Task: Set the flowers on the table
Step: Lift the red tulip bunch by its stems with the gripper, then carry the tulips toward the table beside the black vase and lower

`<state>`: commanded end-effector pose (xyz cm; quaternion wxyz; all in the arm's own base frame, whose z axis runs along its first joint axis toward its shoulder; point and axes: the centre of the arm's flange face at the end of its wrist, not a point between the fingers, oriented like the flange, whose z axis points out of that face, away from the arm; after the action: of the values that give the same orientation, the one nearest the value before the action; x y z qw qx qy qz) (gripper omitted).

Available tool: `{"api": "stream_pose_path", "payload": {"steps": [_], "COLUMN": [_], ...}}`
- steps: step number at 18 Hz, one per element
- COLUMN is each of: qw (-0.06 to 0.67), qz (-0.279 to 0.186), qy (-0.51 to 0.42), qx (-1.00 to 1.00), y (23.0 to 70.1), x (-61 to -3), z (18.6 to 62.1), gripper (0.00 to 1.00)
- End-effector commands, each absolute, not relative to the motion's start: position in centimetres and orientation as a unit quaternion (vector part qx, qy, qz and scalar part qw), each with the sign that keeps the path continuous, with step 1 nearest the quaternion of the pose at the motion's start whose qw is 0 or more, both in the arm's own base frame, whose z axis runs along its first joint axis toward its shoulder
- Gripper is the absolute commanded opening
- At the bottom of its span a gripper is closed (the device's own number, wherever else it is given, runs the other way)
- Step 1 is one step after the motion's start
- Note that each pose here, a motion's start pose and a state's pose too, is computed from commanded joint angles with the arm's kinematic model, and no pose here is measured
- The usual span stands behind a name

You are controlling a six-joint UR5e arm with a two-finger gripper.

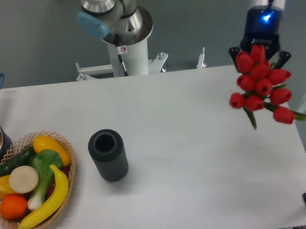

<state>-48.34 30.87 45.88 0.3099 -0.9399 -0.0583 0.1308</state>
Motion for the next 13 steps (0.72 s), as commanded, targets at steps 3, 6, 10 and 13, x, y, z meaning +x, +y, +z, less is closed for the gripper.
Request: {"api": "stream_pose_path", "payload": {"steps": [3,6,10,13], "qw": [0.266,0.202,0.16,0.151], "qz": [0.142,0.147,0.128,0.108], "qy": [-0.047,-0.017,0.019,0.03], "qx": [-0.952,-0.968,-0.979,-0.982], "y": [32.6,35.8,40.5,42.3], "x": [-47.1,-46.0,-44.3,-44.0], "z": [45.3,42.6,38.7,36.1], "gripper": [0.22,0.22,0.22,0.22]}}
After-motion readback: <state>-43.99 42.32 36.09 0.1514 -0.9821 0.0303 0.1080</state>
